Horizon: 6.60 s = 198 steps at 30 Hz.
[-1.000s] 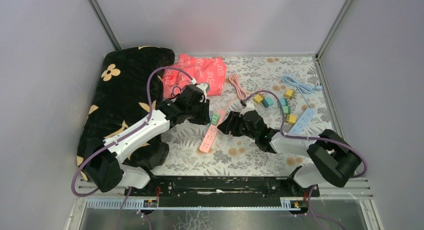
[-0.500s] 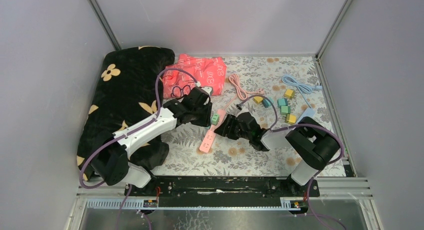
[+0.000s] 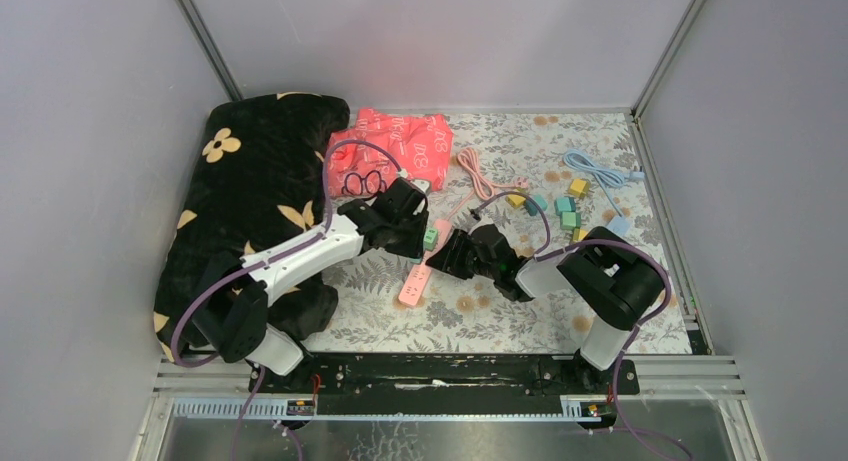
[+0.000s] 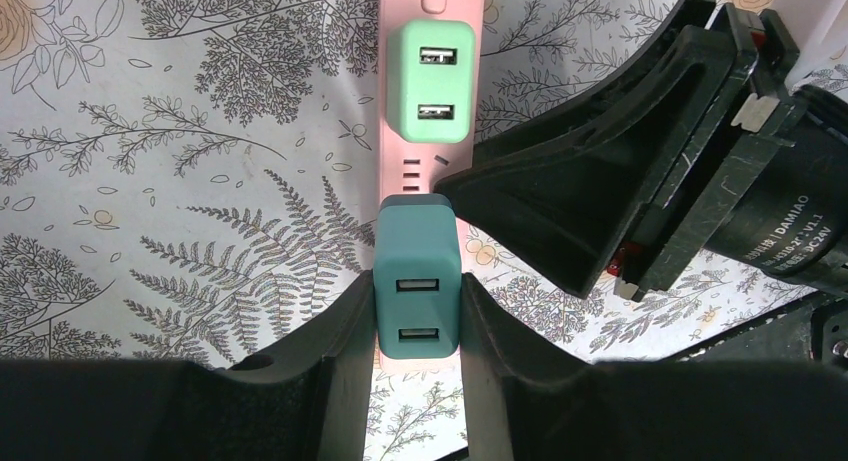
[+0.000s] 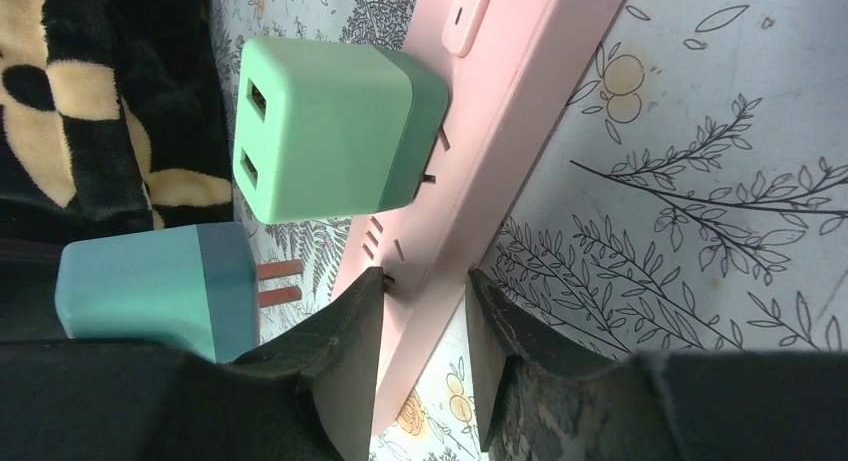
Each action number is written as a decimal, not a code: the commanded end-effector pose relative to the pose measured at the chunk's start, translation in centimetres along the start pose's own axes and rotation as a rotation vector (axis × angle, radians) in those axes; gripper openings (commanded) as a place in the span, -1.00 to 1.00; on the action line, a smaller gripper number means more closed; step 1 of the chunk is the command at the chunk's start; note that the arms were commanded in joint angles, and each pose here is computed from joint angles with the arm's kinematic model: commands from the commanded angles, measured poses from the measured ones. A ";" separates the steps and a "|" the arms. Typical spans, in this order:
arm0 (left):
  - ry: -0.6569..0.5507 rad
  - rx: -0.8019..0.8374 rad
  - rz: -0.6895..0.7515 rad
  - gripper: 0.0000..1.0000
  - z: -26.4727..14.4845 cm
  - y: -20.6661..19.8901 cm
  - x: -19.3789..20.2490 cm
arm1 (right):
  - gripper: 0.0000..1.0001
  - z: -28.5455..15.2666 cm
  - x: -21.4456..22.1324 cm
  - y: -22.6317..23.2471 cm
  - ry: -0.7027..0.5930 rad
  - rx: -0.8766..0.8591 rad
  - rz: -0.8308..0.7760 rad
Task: Insert the plug
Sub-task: Insert the plug into the socket, then pick up the plug from the center of the board.
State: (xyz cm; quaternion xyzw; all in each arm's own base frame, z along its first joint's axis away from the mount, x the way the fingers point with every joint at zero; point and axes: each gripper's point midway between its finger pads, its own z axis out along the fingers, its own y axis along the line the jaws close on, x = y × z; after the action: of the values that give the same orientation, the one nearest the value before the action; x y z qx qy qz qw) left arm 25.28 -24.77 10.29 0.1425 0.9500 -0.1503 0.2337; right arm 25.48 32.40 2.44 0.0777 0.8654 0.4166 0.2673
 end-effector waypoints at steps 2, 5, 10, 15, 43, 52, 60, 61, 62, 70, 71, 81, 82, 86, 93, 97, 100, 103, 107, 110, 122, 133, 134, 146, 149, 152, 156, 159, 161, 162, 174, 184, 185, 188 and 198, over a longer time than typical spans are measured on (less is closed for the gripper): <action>-0.034 0.010 0.028 -1.00 0.4 -0.4 -0.7 | -0.23 0.6 0.3 0.0 0.003 0.001 0.008; -0.028 0.011 0.030 -1.00 0.8 -0.5 -0.6 | -0.26 0.6 0.3 0.0 0.008 0.001 0.009; -0.007 0.009 0.034 -1.00 1.7 -0.7 -0.3 | -0.34 0.4 0.5 -0.2 0.011 0.006 0.021; 0.002 -0.003 0.044 -1.00 2.2 -0.7 -0.2 | -0.41 0.0 0.6 0.0 0.012 -0.002 0.025; -0.031 -0.104 0.082 -1.00 4.2 0.9 -1.5 | -0.51 0.1 1.1 -0.5 0.038 0.006 0.007; -0.039 -0.076 0.028 -1.00 3.7 1.3 -0.8 | -0.52 0.0 1.1 -0.6 0.037 0.011 0.001; -0.034 -0.025 -0.045 -1.00 3.8 2.2 -0.3 | -0.52 0.0 1.3 -0.6 0.039 0.011 -0.007; -0.034 -0.015 -0.057 -1.00 3.8 2.2 -0.3 | -0.52 0.0 1.4 -0.7 0.040 0.012 -0.007; -0.036 -0.006 -0.067 -1.00 3.8 2.3 -0.3 | -0.52 0.0 1.4 -0.7 0.041 0.012 -0.006; 0.003 -0.027 -0.068 -1.00 4.8 2.6 1.0 | -0.52 0.2 1.7 -0.6 0.052 0.007 -0.009; 0.005 -0.036 -0.062 -1.00 4.9 2.6 1.1 | -0.52 0.2 1.8 -0.6 0.054 0.007 -0.009; 0.025 -0.085 -0.012 -1.00 5.9 1.9 2.1 | -0.53 0.2 2.0 -0.5 0.056 0.009 -0.024; 0.025 -0.091 -0.007 -1.00 6.0 1.9 2.1 | -0.53 0.3 2.0 -0.4 0.057 0.008 -0.025; 0.031 -0.118 0.020 -1.00 6.2 1.7 2.3 | -0.53 0.3 2.1 -0.5 0.058 0.010 -0.028; 0.055 -0.125 0.035 -1.00 6.8 1.4 3.0 | -0.53 0.3 2.2 -0.3 0.061 0.007 -0.033; 0.072 -0.124 0.044 -1.00 7.2 1.2 3.4 | -0.53 0.4 2.3 -0.4 0.064 0.009 -0.035; 0.085 -0.128 0.051 -1.00 7.7 1.0 3.8 | -0.53 0.4 2.4 -0.5 0.068 0.011 -0.033; 0.106 -0.134 0.064 -1.00 8.2 0.8 4.4 | -0.53 0.5 2.5 -0.4 0.070 0.010 -0.034; 0.126 -0.136 0.077 -1.00 8.8 0.6 5.0 | -0.53 0.6 2.5 -0.3 0.073 0.009 -0.039; 0.142 -0.139 0.087 -1.00 9.1 0.5 5.2 | -0.53 0.6 2.6 -0.2 0.076 0.009 -0.042; 0.201 -0.149 0.111 -1.00 10.7 -0.1 6.9 | -0.53 0.7 2.6 -0.1 0.074 0.012 -0.061; 0.152 -0.154 0.101 -1.00 9.6 -0.2 5.7 | -0.37 -0.2 1.4 1.2 0.029 -0.019 -0.106; 0.146 -0.150 0.099 -0.97 9.4 -0.3 5.5 | -0.35 -0.3 1.2 1.4 0.023 -0.023 -0.110; -0.044 -0.091 0.069 0.04 3.9 -2.6 -0.4 | 0.15 -3.6 -1.2 2.2 -0.062 0.026 -0.212; -0.107 -0.075 0.055 0.27 1.6 -2.7 -1.9 | 0.25 -4.9 -1.8 2.0 -0.083 0.060 -0.254; -0.157 -0.072 0.039 0.39 -0.5 -2.2 -2.8 | 0.37 -6.4 -2.8 1.8 -0.113 0.099 -0.305; -0.218 -0.067 0.010 0.63 -3.3 -1.1 -3.5 | 0.53 -8.4 -4.4 1.7 -0.167 0.158 -0.364; -0.254 -0.072 -0.019 0.76 -5.1 0.2 -3.6 | 0.63 -10.1 -5.8 1.7 -0.210 0.214 -0.404; -0.275 -0.080 -0.035 0.87 -6.2 1.2 -3.5 | 0.70 -11.3 -6.9 1.7 -0.248 0.255 -0.428; -0.283 -0.083 -0.042 0.89 -6.6 1.7 -3.3 | 0.75 -12.0 -7.6 1.4 -0.275 0.288 -0.433; -0.440 -0.174 -0.040 1.00 -13.0 6.1 -3.5 | 0.98 -17.8 -12.6 -0.4 -0.400 0.587 -0.509; -0.614 -0.301 0.053 1.00 -17.0 7.6 -8.0 | 0.98 -19.8 -17.9 -5.3 -0.407 0.774 -0.349; -0.613 -0.313 0.062 1.00 -16.8 7.9 -8.0 | 0.98 -19.7 -18.4 -5.6 -0.403 0.782 -0.352; -0.588 -0.340 0.089 1.00 -15.7 8.8 -7.1 | 0.98 -18.9 -19.3 -6.8 -0.355 0.793 -0.334; -0.584 -0.390 0.044 1.00 -15.1 11.2 -6.0 | 0.98 -15.4 -23.1 -12.5 -0.293 0.920 -0.120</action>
State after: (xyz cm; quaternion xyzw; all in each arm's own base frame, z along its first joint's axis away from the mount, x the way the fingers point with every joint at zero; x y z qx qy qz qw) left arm 27.12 -11.21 21.65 0.0903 0.8716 0.0054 0.4818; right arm 35.40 5.92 9.64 0.1537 0.9236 -0.0517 0.3473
